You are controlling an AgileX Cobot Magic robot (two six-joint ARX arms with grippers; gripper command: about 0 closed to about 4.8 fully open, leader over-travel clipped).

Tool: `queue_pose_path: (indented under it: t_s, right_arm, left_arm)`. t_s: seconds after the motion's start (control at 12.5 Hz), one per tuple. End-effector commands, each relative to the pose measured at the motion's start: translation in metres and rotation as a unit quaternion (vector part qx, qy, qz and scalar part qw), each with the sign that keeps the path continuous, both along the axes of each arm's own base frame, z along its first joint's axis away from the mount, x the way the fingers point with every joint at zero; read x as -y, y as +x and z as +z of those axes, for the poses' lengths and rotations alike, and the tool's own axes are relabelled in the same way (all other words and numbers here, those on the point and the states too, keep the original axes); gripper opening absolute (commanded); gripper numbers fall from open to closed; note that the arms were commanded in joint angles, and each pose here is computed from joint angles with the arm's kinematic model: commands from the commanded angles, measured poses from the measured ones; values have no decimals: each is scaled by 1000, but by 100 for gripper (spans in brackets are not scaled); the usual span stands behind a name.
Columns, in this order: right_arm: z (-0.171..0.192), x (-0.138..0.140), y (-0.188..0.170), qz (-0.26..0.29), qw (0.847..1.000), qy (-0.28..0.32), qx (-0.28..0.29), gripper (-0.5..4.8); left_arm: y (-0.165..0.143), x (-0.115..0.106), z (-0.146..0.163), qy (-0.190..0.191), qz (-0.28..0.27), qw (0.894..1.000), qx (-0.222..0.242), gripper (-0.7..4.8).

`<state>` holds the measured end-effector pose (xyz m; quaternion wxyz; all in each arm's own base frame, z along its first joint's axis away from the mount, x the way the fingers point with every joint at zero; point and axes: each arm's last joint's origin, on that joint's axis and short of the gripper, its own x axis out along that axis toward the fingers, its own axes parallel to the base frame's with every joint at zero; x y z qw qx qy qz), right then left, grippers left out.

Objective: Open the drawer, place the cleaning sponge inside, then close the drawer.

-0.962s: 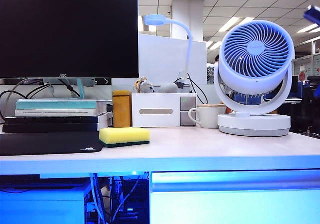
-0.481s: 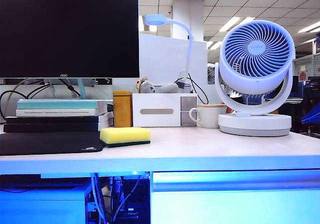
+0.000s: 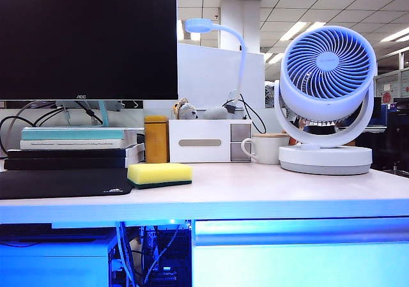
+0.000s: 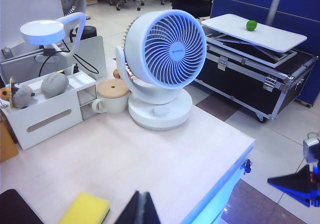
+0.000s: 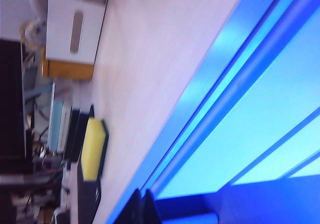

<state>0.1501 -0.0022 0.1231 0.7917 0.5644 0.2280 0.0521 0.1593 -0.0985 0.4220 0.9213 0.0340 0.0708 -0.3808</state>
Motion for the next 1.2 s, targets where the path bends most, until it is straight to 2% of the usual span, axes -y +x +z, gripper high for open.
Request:
queue_pose_path:
  t_s: [0.08, 0.24, 0.4, 0.64, 0.8, 1.12, 1.2]
  right_arm:
    - [4, 10, 1, -35, 999, -16, 29, -1]
    - [2, 22, -1, -66, 997, -33, 27, -1]
    - [-7, 44, -6, -56, 997, -45, 10, -1]
    - [-18, 68, -14, -84, 993, -77, -6, -1]
    - [-24, 85, -10, -67, 996, -56, 6, -1]
    - [-41, 100, 13, -31, 999, -29, 5, -1]
    - [-49, 105, 20, -10, 1000, -15, 25, -1]
  left_arm:
    - [-1, 0, 3, -5, -3, 1000, 8, -6]
    - [-1, 0, 3, -5, -3, 1000, 9, -6]
    - [-1, 0, 4, -7, -3, 1000, 13, -6]
    - [-1, 0, 4, -7, -3, 1000, 13, -6]
    - [-1, 0, 4, -7, -4, 1000, 12, -6]
    - [-1, 0, 4, -7, -4, 1000, 11, -6]
    - [-1, 0, 4, -6, -4, 1000, 10, -6]
